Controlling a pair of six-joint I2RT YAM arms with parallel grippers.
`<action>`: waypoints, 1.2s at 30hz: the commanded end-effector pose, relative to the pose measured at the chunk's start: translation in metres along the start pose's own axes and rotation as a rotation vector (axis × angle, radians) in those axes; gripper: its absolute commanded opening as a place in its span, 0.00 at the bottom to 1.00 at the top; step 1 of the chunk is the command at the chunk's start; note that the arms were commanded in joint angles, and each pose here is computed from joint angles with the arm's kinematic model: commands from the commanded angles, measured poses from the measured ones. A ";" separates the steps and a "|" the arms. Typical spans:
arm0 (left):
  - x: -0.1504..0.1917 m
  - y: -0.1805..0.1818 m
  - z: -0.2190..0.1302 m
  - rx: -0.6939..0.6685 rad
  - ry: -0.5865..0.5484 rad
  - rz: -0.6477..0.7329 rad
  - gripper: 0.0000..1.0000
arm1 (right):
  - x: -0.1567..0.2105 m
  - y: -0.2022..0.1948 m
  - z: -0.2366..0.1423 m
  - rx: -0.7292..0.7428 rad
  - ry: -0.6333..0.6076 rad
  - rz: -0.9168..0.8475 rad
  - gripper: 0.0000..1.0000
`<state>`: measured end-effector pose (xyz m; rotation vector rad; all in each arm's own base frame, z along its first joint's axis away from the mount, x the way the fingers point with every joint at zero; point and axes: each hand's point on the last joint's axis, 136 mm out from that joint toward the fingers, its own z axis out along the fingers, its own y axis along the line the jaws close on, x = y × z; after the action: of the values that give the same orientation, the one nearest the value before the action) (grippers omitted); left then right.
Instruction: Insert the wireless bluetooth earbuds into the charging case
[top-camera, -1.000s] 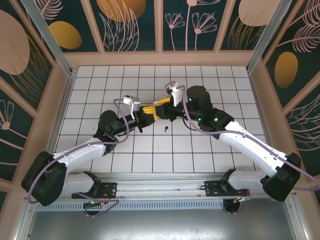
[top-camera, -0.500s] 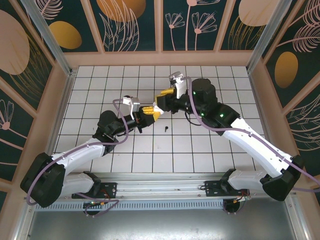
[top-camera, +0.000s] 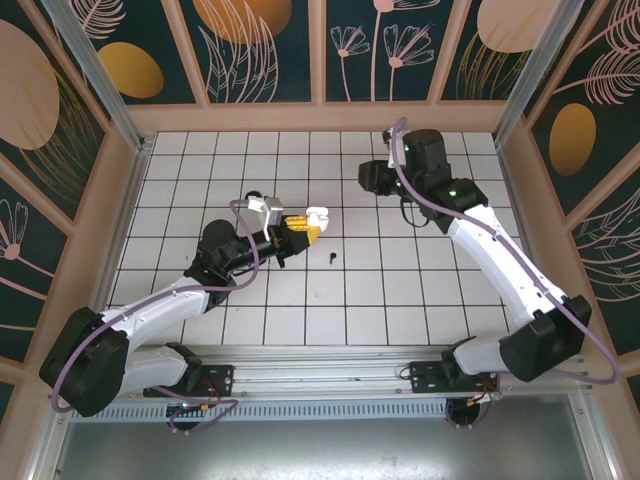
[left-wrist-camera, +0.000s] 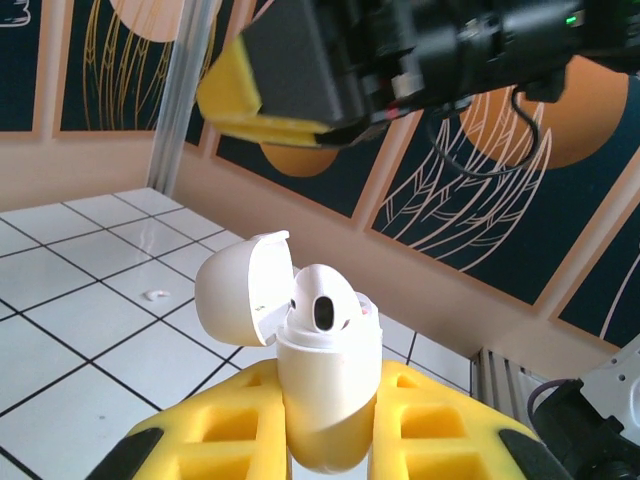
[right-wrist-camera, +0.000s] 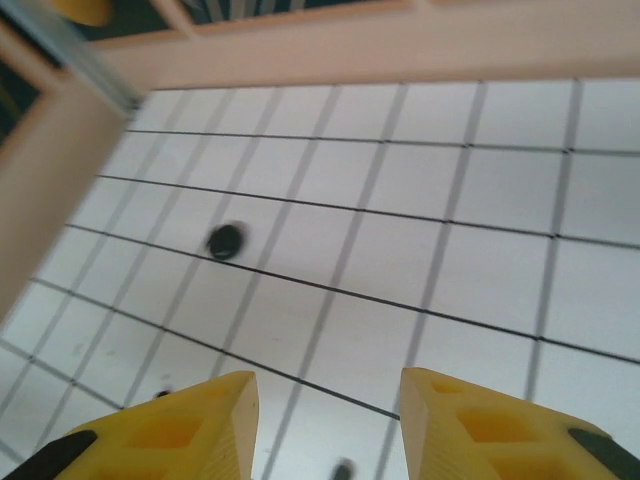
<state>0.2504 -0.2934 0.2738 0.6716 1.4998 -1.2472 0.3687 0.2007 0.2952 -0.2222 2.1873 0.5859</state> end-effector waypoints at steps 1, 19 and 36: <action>0.007 0.004 0.001 -0.013 0.012 0.016 0.00 | 0.032 -0.036 0.022 0.056 0.115 0.067 0.40; 0.034 0.023 0.017 -0.017 0.089 -0.008 0.00 | 0.063 -0.222 0.128 0.443 0.383 0.099 0.34; 0.053 0.043 0.042 0.007 0.146 -0.037 0.00 | 0.066 -0.293 0.173 0.368 0.424 0.263 0.44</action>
<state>0.2844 -0.3219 0.1941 0.7121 1.7160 -1.2399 0.5525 0.0280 0.0574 0.1502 2.6819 0.2173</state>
